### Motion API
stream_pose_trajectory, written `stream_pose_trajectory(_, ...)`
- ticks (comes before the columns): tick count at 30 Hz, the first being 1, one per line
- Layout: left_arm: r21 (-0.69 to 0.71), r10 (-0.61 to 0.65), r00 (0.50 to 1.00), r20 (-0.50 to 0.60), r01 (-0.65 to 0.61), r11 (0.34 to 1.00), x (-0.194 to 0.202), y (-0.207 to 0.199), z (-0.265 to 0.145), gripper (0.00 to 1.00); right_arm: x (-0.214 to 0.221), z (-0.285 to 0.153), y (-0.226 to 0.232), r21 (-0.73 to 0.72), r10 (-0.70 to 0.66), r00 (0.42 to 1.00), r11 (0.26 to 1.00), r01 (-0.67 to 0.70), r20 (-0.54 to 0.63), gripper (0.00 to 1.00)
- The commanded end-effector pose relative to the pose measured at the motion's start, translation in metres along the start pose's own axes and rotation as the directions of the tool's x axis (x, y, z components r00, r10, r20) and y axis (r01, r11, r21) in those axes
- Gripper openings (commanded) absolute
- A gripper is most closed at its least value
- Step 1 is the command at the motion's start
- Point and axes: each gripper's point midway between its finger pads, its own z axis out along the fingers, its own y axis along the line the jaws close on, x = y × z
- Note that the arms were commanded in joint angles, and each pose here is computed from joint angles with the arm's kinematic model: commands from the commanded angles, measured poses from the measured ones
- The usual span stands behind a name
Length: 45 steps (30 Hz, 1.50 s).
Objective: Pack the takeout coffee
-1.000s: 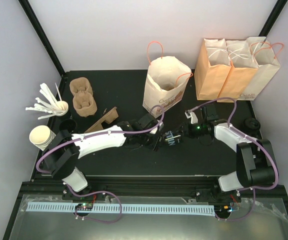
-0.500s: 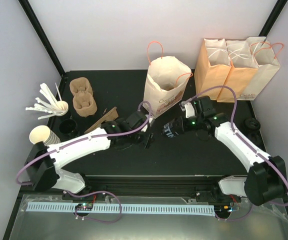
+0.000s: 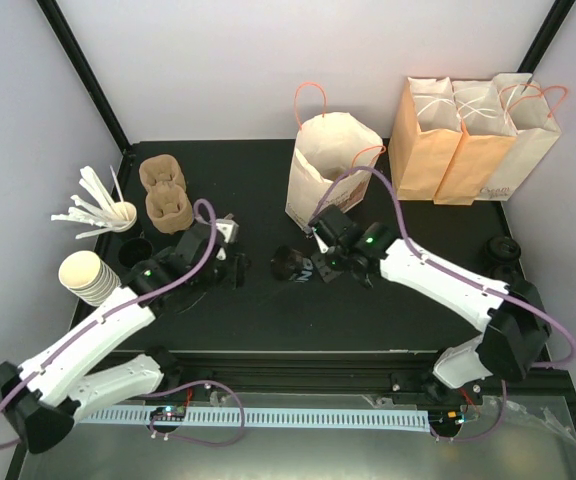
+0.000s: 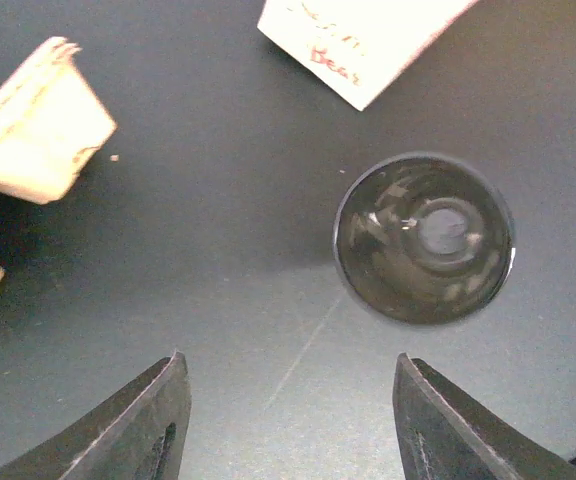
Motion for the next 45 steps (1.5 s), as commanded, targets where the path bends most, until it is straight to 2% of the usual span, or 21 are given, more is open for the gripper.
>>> stream_pose_trajectory(1,-0.036,-0.032,0.999,0.042,0.034,0.999,0.005,0.026,-0.015,0.59,-0.002,0.005,-0.004,0.111,-0.038,0.999,0.993,0.039,-0.017,0.17)
stream_pose_trajectory(4,0.009,-0.055,0.998,0.037,0.055,0.998,0.015,0.026,-0.012,0.61,-0.004,0.005,0.003,0.072,-0.031,0.999,0.997,0.031,0.005,0.25)
stream_pose_trajectory(7,0.056,-0.072,0.997,-0.025,0.073,0.996,0.032,0.021,0.004,0.61,-0.007,0.001,0.006,0.047,-0.019,0.999,0.999,0.017,0.031,0.31)
stream_pose_trajectory(11,0.034,-0.087,0.992,-0.093,0.090,0.995,0.046,0.024,0.022,0.61,-0.006,0.001,0.014,0.002,-0.008,0.999,1.000,0.008,0.035,0.40)
stream_pose_trajectory(16,0.050,-0.087,0.988,-0.128,0.095,0.994,0.051,0.020,0.038,0.60,-0.005,0.006,0.041,-0.166,0.031,0.997,0.986,-0.020,0.064,0.66)
stream_pose_trajectory(18,0.057,-0.102,0.987,-0.127,0.109,0.992,0.052,0.020,0.045,0.60,-0.009,0.007,0.052,-0.225,0.058,0.996,0.973,-0.039,0.075,0.71)
stream_pose_trajectory(24,0.003,-0.157,0.978,-0.140,0.159,0.987,0.056,0.031,0.067,0.57,-0.024,0.014,0.063,-0.279,0.110,0.989,0.957,-0.078,0.099,0.73)
stream_pose_trajectory(27,-0.039,-0.163,0.983,-0.081,0.160,0.986,0.049,0.041,0.060,0.58,-0.031,0.014,0.069,-0.314,0.119,0.986,0.946,-0.076,0.120,0.75)
stream_pose_trajectory(32,-0.042,-0.202,0.978,0.043,0.204,0.978,0.035,0.055,0.044,0.66,-0.038,0.015,0.074,-0.335,0.127,0.981,0.939,-0.071,0.149,0.76)
stream_pose_trajectory(36,-0.020,-0.240,0.967,0.083,0.243,0.970,0.027,0.064,0.038,0.75,-0.037,0.016,0.071,-0.327,0.131,0.978,0.942,-0.072,0.162,0.76)
stream_pose_trajectory(40,0.030,-0.285,0.954,0.089,0.284,0.958,0.019,0.072,0.046,0.80,-0.036,0.012,0.071,-0.334,0.136,0.974,0.940,-0.070,0.180,0.76)
stream_pose_trajectory(45,0.102,-0.316,0.935,0.162,0.303,0.948,-0.004,0.084,0.060,0.87,-0.036,0.000,0.072,-0.361,0.140,0.968,0.931,-0.057,0.207,0.78)
